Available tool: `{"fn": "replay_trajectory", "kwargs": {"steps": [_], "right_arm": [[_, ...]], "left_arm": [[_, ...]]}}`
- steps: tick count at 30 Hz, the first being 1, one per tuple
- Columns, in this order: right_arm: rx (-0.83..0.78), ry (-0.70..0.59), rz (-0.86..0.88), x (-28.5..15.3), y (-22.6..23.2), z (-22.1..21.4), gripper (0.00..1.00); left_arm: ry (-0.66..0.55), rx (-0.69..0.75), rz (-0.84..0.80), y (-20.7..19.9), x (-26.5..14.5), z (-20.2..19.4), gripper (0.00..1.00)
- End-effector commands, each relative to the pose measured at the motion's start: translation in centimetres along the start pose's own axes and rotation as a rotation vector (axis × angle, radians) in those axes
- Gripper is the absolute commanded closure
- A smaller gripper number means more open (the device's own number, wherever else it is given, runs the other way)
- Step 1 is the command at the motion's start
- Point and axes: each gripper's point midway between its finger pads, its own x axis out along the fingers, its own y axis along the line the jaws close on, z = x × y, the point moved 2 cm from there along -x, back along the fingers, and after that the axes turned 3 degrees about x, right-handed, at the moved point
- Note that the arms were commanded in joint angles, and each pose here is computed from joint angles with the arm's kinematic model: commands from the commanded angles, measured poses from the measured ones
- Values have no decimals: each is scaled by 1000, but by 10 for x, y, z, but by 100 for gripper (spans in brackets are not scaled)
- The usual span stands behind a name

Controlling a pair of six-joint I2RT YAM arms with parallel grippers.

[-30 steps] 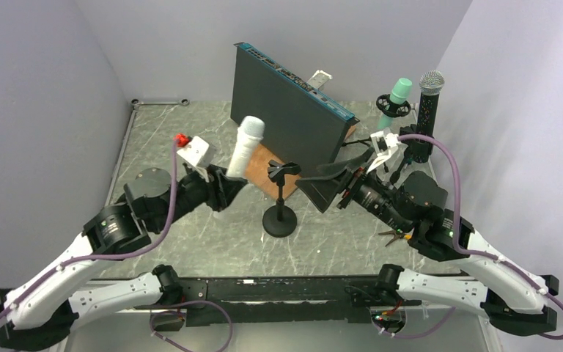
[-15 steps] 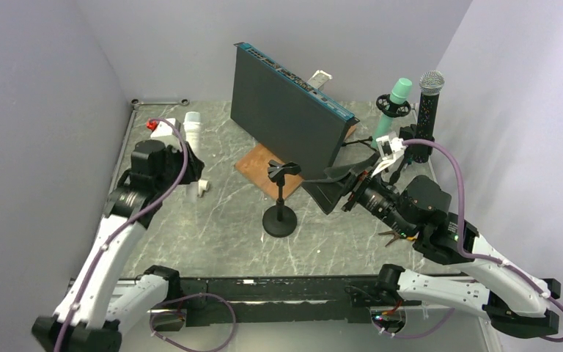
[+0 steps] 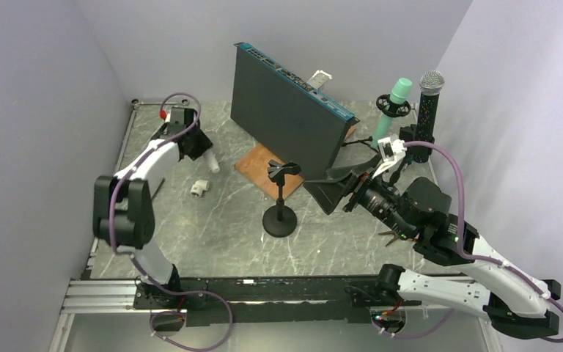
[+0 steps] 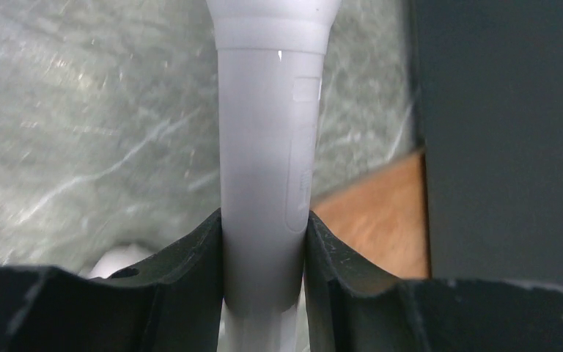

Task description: Remove the microphone from the stand

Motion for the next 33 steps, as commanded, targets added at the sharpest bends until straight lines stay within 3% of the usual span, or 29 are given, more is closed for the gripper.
{"fn": "replay_trajectory", "kwargs": {"steps": [1,6,12,19,25,30,33], "right_arm": [[-9,-25,-14,-6,-3,6,0],[-6,-29,-35,-11,-7,8,0],[1,-36,-63,-18,-13,10,0],[8,-21,-85,-16,-18,3,0],[11,30,-97,-6,-19,-10,0],[23,67,-126,0,-23,-21,0],[45,76,-166,4,-28,-25,0]], "left_arm": [[-85,-155,49,-10,36,36,100],[-64,-298,85,0,88,44,100],[-41,-299,126,5,130,43,99],[1,-331,126,10,148,33,70],[-22,-286,100,7,136,46,32],[-5,-277,13,-6,111,58,19],[14,-280,-74,-21,87,62,17]]}}
